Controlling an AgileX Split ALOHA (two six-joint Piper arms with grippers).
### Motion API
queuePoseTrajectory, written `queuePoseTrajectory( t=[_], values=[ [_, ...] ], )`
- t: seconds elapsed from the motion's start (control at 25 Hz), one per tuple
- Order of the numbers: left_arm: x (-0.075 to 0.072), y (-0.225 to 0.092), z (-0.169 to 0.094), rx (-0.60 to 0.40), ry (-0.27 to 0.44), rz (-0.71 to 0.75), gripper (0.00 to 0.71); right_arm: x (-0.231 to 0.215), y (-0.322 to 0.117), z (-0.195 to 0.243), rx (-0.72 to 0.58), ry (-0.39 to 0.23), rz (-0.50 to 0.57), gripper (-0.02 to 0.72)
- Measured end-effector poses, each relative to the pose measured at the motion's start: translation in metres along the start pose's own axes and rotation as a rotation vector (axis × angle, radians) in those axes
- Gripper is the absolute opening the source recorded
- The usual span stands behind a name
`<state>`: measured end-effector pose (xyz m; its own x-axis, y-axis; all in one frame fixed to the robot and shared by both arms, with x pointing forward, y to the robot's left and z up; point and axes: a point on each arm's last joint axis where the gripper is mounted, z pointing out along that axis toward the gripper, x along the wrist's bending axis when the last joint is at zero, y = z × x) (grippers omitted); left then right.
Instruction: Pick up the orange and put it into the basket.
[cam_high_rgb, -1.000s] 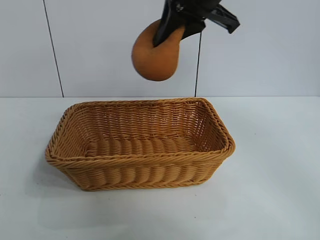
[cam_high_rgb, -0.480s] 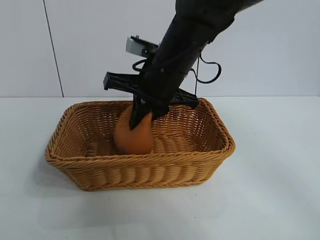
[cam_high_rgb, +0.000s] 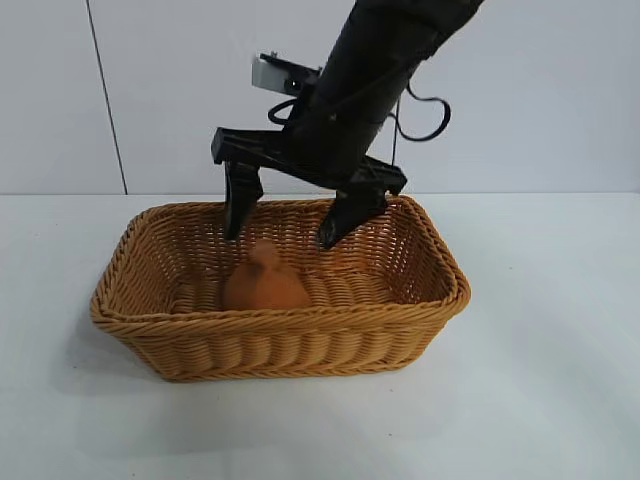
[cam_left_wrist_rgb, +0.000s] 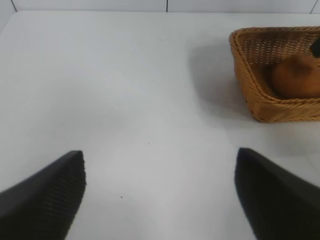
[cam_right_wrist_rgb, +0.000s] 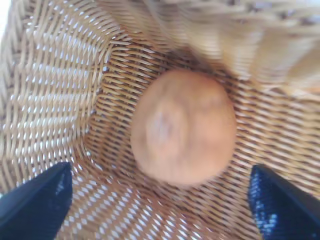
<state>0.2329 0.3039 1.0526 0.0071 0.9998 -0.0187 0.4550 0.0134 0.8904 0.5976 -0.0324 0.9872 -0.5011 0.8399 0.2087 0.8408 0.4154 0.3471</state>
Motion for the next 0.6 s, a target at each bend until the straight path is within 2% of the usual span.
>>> queuePoseTrajectory(
  t=[0.12, 0.2, 0.28, 0.44, 0.6],
  values=[
    [0.0, 0.0, 0.0, 0.0, 0.0, 0.0, 0.583, 0.0, 0.016, -0.031, 0.012, -0.09, -0.037, 0.688],
    [0.0, 0.0, 0.0, 0.0, 0.0, 0.0, 0.583, -0.003, 0.025, -0.053, 0.014, -0.175, -0.055, 0.694],
    [0.0, 0.0, 0.0, 0.0, 0.0, 0.0, 0.583, -0.005, 0.032, -0.073, -0.014, -0.227, -0.058, 0.694],
    [0.0, 0.0, 0.0, 0.0, 0.0, 0.0, 0.583, -0.016, 0.043, -0.094, -0.082, -0.263, -0.005, 0.694],
    [0.0, 0.0, 0.0, 0.0, 0.0, 0.0, 0.583, -0.043, 0.045, -0.099, -0.081, -0.29, 0.055, 0.694]
  ],
)
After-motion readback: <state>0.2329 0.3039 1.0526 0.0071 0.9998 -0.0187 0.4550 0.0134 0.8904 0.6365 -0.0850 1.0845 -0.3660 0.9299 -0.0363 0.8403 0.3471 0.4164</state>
